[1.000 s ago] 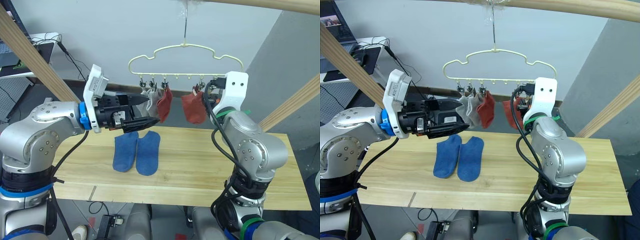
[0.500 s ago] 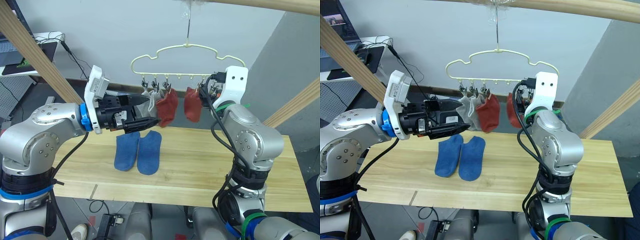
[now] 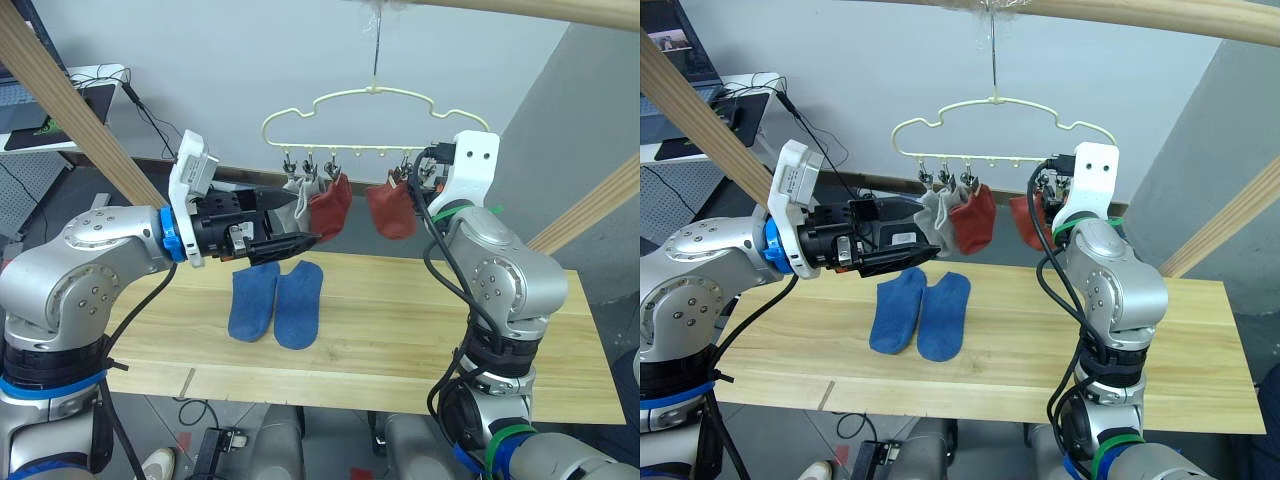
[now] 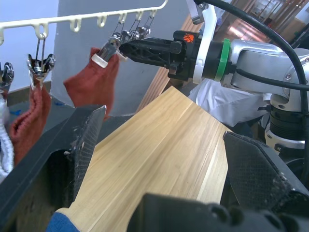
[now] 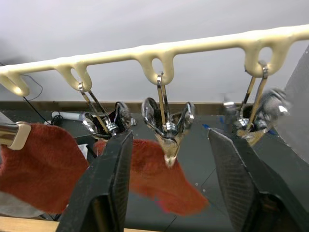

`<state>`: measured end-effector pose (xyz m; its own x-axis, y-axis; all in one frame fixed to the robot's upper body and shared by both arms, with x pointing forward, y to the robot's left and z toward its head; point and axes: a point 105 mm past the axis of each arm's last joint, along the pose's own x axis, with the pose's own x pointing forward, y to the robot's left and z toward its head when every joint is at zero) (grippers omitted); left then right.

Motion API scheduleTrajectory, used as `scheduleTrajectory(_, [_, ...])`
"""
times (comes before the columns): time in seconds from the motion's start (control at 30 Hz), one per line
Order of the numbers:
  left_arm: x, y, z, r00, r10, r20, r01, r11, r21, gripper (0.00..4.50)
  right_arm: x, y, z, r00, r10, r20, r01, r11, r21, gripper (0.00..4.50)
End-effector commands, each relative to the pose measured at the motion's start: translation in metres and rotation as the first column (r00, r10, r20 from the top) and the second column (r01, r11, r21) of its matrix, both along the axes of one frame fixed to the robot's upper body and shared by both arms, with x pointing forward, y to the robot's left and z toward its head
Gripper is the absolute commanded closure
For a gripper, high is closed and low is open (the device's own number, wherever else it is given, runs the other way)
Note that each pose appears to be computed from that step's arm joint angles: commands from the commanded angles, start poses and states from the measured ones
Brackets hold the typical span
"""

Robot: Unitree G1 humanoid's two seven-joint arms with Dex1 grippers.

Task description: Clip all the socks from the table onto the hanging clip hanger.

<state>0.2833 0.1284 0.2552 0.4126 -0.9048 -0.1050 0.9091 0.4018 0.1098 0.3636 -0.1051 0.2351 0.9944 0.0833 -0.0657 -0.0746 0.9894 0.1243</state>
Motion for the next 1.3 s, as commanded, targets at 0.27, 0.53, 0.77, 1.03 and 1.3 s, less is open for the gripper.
scheduleTrajectory(0.27, [-0.003, -0.001, 0.01, 0.998, -0.006, 0.06, 0.007, 1.0, -0.009, 0.01, 0.001, 0.001, 0.014, 0.998, -0.001, 0.057, 0.0, 1.0, 0.014, 1.97])
scheduleTrajectory(0.53, [-0.003, 0.001, 0.01, 0.998, 0.009, 0.064, -0.009, 1.0, -0.003, 0.01, 0.013, -0.004, 0.016, 0.998, -0.032, 0.063, 0.032, 0.999, 0.003, 1.97])
scheduleTrajectory(0.77, [-0.003, 0.002, 0.01, 0.998, 0.018, 0.066, -0.018, 1.0, -0.002, 0.01, 0.02, -0.012, 0.016, 0.995, -0.074, 0.059, 0.075, 0.997, -0.01, 1.97])
scheduleTrajectory(1.03, [-0.002, 0.001, 0.01, 0.997, 0.024, 0.068, -0.024, 1.0, -0.002, 0.01, 0.026, -0.016, 0.017, 0.993, -0.108, 0.056, 0.108, 0.994, 0.0, 1.97])
scheduleTrajectory(1.3, [-0.002, 0.002, 0.009, 0.997, 0.036, 0.071, -0.036, 0.999, -0.002, 0.01, 0.031, -0.01, 0.022, 0.993, -0.094, 0.067, 0.093, 0.995, 0.02, 1.97])
